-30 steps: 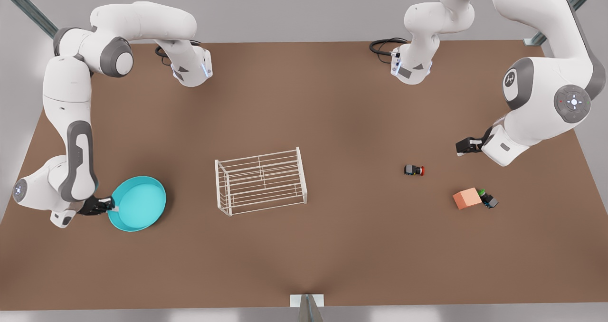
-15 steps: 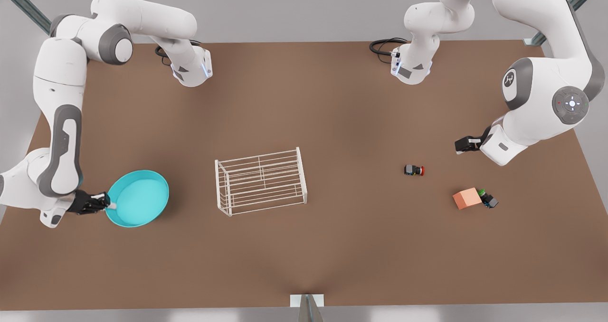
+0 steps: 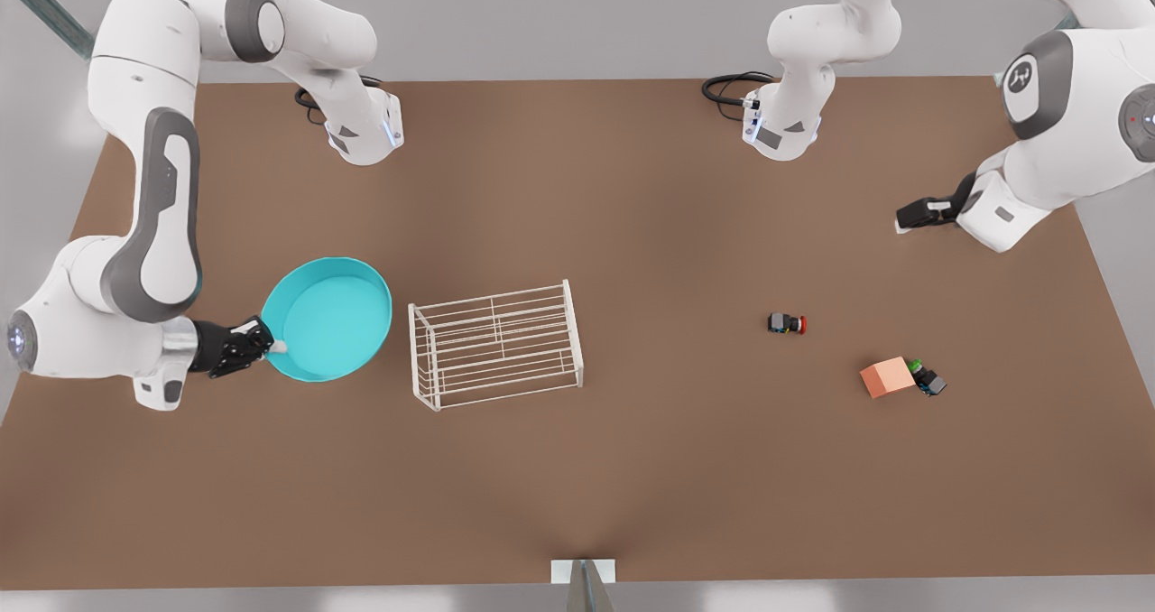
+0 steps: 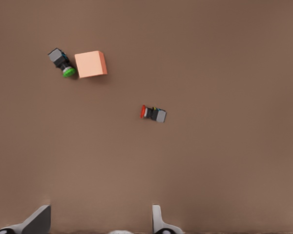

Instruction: Place the plate on the shelf with right arm and place the red button switch in the plate with left arm

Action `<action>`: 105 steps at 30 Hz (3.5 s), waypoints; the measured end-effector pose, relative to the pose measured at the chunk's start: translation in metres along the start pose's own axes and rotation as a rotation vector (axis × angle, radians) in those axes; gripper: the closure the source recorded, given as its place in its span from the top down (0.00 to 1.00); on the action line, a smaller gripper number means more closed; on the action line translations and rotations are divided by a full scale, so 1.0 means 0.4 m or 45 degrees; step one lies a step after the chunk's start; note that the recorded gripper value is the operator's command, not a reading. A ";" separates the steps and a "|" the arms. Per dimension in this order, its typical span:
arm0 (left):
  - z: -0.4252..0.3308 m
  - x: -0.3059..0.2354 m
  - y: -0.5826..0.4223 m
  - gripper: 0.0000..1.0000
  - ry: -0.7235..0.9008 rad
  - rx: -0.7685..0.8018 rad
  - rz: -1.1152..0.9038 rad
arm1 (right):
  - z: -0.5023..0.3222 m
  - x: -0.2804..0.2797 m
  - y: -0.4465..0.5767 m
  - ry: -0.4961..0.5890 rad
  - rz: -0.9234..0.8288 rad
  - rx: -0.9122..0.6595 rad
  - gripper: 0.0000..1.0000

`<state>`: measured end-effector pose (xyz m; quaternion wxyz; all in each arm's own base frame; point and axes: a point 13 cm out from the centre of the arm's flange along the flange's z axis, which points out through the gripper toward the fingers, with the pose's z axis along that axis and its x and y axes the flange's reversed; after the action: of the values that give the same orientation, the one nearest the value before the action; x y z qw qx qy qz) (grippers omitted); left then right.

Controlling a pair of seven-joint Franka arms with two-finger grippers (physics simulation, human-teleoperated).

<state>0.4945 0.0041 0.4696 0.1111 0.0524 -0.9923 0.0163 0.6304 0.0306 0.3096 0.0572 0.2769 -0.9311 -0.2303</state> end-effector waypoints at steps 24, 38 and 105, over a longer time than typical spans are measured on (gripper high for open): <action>0.768 -0.266 -0.276 1.00 -0.161 -0.094 -1.186 | 0.417 -0.220 0.409 0.124 0.315 -0.116 0.21; 0.987 -0.252 -0.235 1.00 -0.315 0.016 -1.694 | -0.209 -0.057 0.159 -0.041 0.521 0.365 1.00; 0.308 -0.124 -1.664 1.00 -0.069 1.329 -1.645 | -0.163 0.170 0.046 0.036 0.951 0.644 1.00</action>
<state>0.5873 -0.6581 0.3524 0.0362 0.6569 -0.6341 0.4063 0.5794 -0.0186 0.3743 0.0797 -0.0697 -0.9934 0.0448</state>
